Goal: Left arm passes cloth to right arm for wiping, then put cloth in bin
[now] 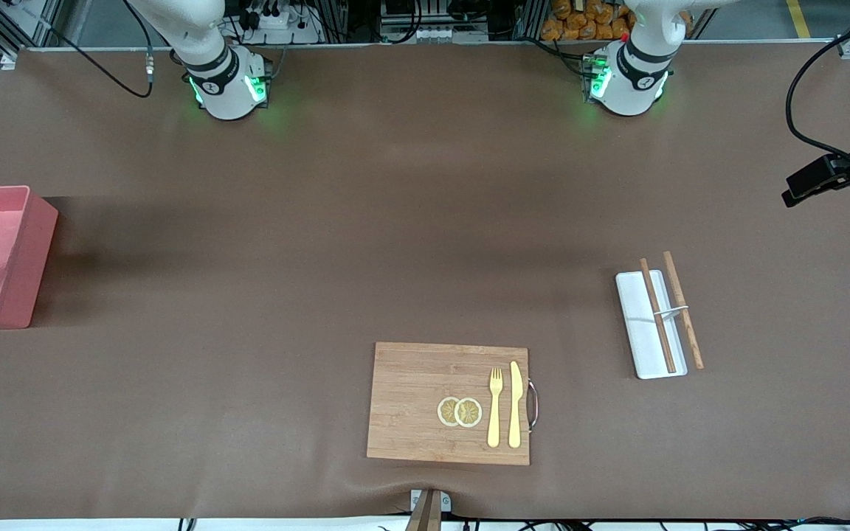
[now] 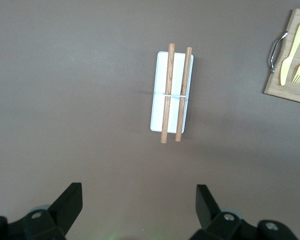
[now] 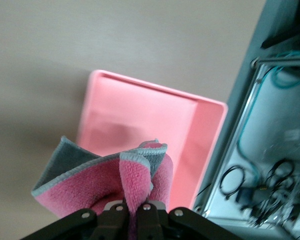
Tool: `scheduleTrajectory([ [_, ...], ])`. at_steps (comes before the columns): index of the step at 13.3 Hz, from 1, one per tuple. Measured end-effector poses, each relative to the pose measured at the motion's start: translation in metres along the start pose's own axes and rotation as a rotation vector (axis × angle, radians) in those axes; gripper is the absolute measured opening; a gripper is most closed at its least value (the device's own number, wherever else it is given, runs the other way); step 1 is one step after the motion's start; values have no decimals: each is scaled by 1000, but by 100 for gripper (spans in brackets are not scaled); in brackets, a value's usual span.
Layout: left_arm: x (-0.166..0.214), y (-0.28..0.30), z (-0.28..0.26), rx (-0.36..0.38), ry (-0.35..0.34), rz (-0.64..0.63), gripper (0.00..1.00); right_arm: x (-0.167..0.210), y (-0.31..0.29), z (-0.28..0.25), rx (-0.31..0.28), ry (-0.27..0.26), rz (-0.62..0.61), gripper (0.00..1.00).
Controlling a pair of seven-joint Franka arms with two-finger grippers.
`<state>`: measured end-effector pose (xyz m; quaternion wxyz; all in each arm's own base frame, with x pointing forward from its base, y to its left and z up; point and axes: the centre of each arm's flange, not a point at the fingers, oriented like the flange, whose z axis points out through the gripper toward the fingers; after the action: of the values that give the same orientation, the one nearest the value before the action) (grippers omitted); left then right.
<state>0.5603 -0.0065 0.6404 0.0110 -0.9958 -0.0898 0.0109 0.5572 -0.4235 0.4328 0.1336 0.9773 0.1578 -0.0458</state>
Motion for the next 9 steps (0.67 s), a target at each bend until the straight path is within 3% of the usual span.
scheduleTrajectory([
  [2,0,1,0,0,0,1,100,-7,10,10,14,34,-10,26],
  [4,0,1,0,0,-1,2,100,14,-13,-17,98,51,-9,51],
  [8,0,1,1,0,-1,3,100,91,-129,-128,170,11,50,94],
  [9,0,1,1,0,-1,3,100,102,-161,-157,178,0,78,100],
])
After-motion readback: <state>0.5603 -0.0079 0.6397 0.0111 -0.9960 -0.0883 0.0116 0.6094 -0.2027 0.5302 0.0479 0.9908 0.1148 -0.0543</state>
